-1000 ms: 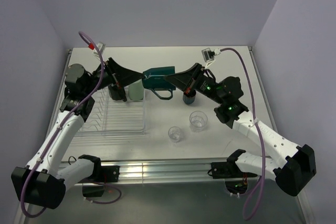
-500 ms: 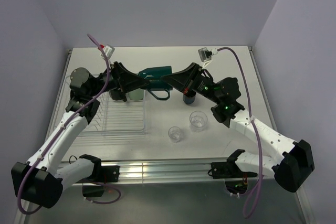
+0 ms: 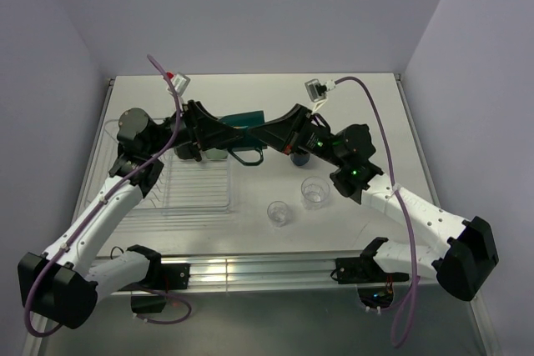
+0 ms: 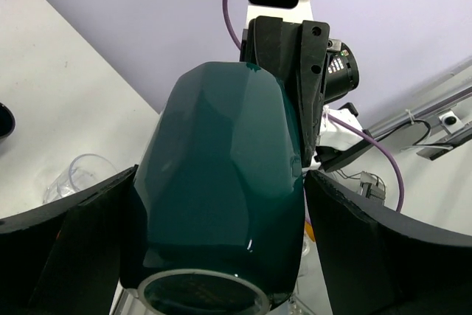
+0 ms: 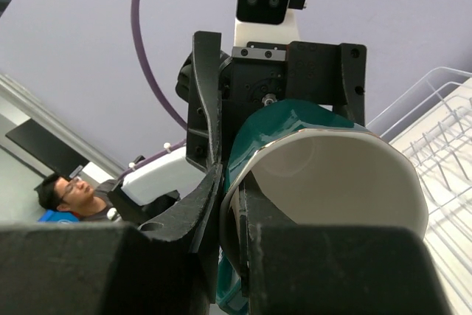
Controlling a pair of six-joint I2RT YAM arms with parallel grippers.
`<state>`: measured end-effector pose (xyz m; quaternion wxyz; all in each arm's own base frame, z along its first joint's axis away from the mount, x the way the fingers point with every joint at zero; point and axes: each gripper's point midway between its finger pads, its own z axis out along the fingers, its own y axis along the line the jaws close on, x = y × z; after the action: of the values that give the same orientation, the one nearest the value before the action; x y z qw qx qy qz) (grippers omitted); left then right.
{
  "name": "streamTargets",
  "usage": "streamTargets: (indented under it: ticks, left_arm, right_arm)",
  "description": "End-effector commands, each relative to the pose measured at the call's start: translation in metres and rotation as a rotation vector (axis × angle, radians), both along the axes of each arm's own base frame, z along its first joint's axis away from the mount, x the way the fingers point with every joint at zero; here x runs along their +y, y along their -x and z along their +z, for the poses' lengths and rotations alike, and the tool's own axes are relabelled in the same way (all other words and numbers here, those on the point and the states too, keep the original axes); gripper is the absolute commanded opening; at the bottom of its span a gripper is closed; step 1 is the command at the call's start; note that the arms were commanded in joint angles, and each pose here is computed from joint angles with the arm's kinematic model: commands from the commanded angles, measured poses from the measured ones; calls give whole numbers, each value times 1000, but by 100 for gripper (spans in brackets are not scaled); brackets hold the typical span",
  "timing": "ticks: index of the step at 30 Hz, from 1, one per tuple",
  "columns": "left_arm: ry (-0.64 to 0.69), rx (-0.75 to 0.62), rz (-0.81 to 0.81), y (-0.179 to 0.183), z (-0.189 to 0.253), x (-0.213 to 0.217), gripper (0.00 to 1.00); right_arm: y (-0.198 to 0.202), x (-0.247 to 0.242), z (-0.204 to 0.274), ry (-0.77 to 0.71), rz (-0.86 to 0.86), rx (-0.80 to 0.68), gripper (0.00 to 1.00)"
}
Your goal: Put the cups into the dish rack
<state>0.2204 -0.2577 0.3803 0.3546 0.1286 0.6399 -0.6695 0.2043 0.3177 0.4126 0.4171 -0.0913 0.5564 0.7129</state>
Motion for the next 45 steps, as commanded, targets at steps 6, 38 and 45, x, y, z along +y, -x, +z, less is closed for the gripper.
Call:
streamTargets:
  ticks: [6,38,45]
  left_arm:
    - [22,-39,-18,6,5,-3,76]
    - [35,-78,94,2,42,21,0]
    - [-8,-71,172,-10,41,46,0]
  right_arm:
    - [4,-13,61,-127,-73,-152,0]
    - [-34,-21,22,34,-288,-37,44]
    - [-41,-27,9,84,-344,2,45]
